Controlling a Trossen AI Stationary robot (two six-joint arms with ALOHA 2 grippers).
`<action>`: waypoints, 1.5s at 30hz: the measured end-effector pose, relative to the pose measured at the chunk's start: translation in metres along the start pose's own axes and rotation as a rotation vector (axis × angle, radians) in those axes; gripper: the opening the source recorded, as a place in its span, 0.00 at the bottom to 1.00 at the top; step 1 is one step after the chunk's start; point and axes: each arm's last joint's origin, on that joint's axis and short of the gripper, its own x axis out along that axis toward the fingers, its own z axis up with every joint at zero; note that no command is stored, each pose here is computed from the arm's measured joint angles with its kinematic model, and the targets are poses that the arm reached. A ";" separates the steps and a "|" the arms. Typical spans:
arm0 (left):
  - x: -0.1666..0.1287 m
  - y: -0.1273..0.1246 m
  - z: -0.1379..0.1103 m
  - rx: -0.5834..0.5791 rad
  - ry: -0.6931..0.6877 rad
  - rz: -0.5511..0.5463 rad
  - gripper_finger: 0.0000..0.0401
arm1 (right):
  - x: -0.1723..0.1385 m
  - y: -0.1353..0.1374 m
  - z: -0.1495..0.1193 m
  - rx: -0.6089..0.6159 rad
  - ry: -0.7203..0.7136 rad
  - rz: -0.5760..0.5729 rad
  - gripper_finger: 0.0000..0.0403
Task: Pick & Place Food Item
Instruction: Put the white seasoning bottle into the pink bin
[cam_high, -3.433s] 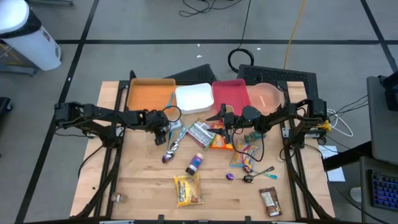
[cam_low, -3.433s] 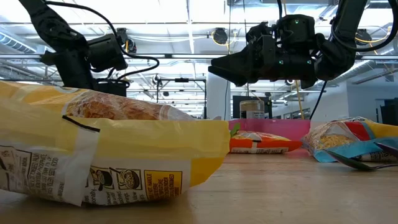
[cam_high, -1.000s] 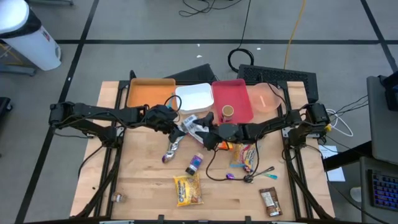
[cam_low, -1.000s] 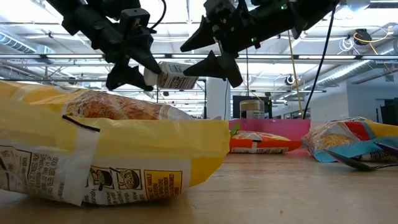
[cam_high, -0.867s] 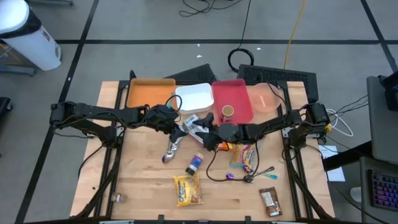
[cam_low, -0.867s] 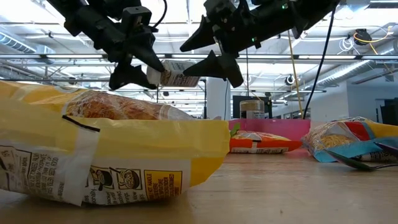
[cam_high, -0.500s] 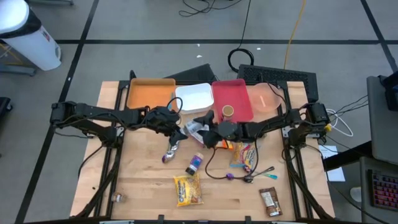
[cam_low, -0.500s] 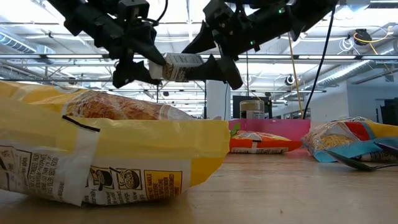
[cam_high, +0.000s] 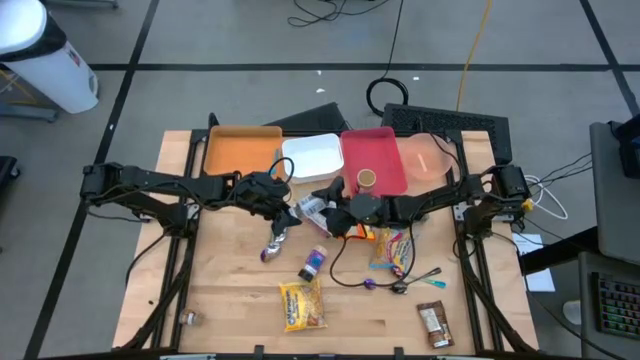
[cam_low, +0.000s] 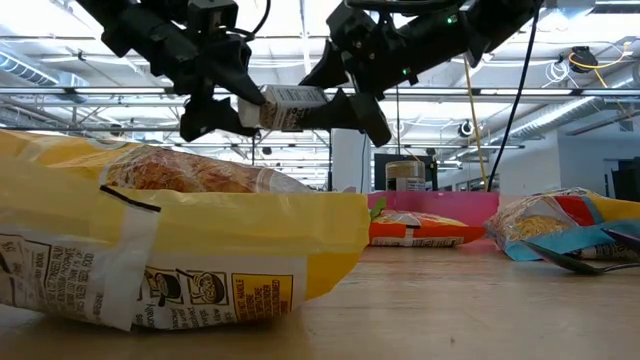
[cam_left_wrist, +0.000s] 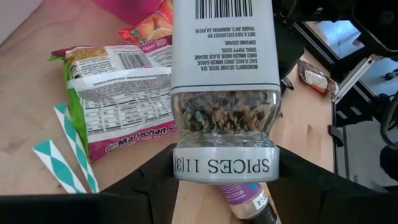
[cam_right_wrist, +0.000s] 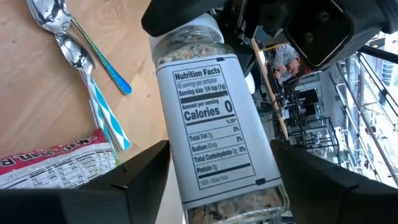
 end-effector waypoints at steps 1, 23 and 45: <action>0.000 0.000 0.000 0.000 0.000 0.002 0.52 | 0.000 0.000 0.000 0.000 0.000 0.001 0.62; -0.001 0.000 0.003 0.063 -0.023 -0.020 0.69 | 0.002 0.000 -0.003 0.119 -0.029 0.041 0.48; -0.088 -0.028 0.041 0.469 -0.202 0.209 0.86 | 0.011 -0.014 -0.021 0.423 -0.167 0.147 0.48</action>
